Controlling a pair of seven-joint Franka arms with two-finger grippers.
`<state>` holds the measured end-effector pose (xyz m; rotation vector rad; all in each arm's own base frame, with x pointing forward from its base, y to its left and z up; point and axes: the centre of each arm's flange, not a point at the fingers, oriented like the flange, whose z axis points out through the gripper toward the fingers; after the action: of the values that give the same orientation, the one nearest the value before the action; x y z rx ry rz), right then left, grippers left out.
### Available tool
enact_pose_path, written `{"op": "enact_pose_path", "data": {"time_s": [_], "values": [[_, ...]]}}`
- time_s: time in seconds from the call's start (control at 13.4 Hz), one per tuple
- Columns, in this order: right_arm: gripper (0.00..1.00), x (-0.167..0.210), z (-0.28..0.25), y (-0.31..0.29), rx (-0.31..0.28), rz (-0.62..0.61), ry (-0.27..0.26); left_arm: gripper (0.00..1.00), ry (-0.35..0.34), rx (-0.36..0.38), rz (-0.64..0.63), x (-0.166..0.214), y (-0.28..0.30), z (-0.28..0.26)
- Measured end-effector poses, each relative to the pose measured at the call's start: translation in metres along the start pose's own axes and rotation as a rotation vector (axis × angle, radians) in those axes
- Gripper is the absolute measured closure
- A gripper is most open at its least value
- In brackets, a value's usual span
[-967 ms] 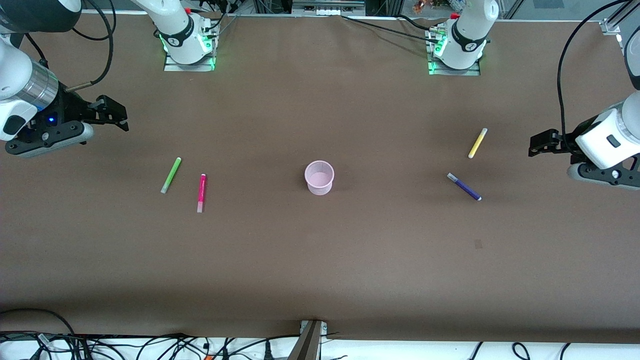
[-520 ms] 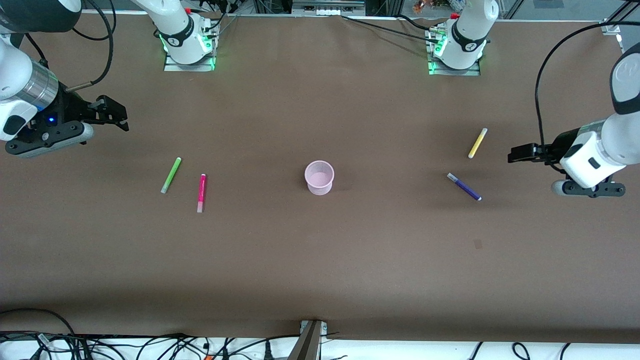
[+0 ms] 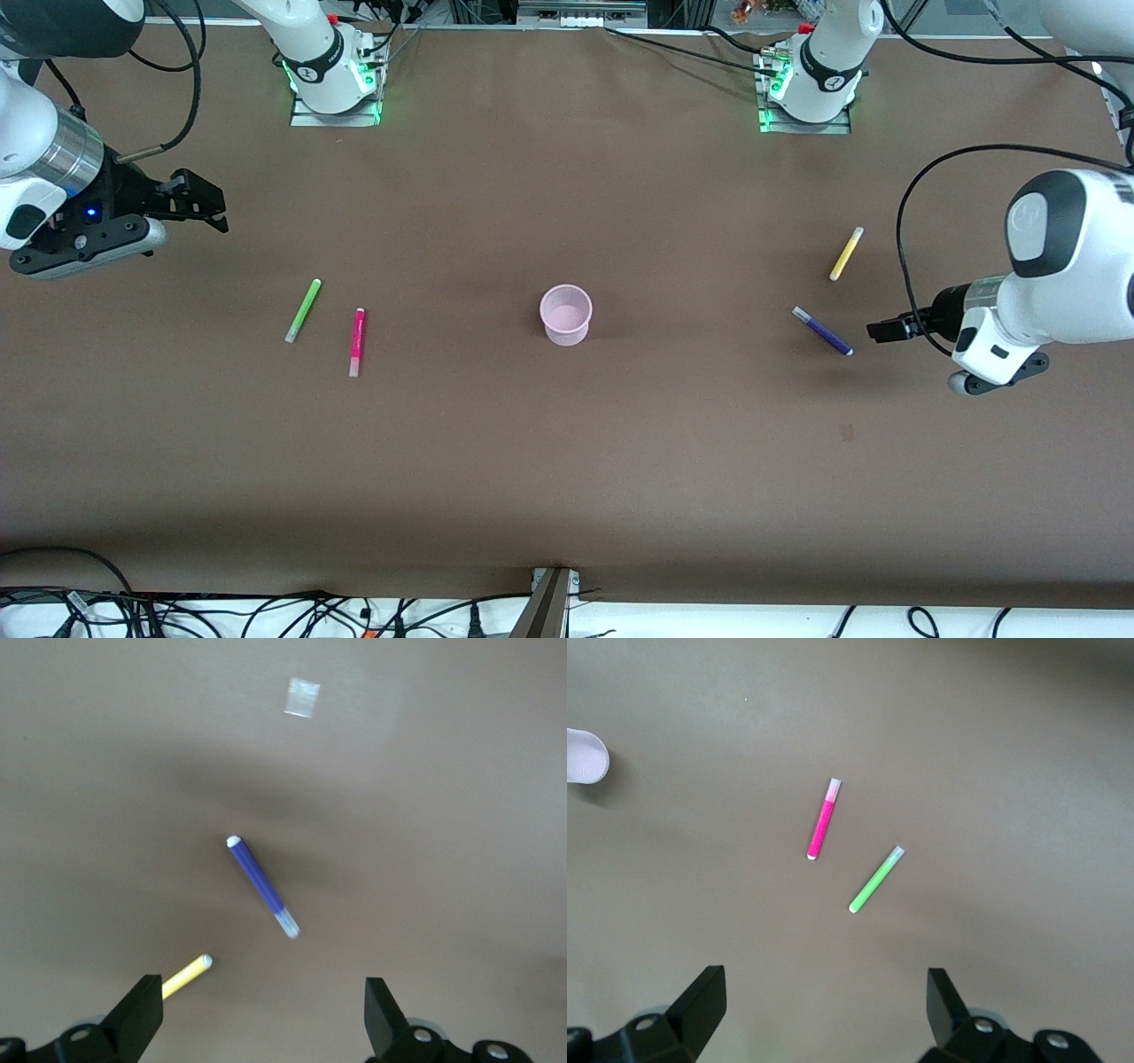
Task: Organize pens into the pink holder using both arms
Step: 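Move the left gripper toward the blue marker, then lower the left gripper and grasp the blue marker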
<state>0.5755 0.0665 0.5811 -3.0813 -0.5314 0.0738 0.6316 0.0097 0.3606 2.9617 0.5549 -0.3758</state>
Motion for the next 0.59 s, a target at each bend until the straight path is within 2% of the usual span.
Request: {"op": "enact_pose_path", "data": {"time_s": [0.3, 0.45, 0.59], "values": [[0.0, -0.001, 0.001, 0.007, 0.0, 0.014, -0.002, 0.0, 0.07, -0.026, -0.19, 0.0, -0.014, 0.082], [0.0, -0.002, 0.001, 0.011, 0.0, 0.02, -0.002, 0.0, 0.078, -0.027, -0.255, 0.0, -0.018, 0.112], [0.0, -0.002, 0.001, 0.011, 0.0, 0.021, -0.002, 0.0, 0.084, 0.025, -0.277, 0.001, -0.016, 0.135]]}}
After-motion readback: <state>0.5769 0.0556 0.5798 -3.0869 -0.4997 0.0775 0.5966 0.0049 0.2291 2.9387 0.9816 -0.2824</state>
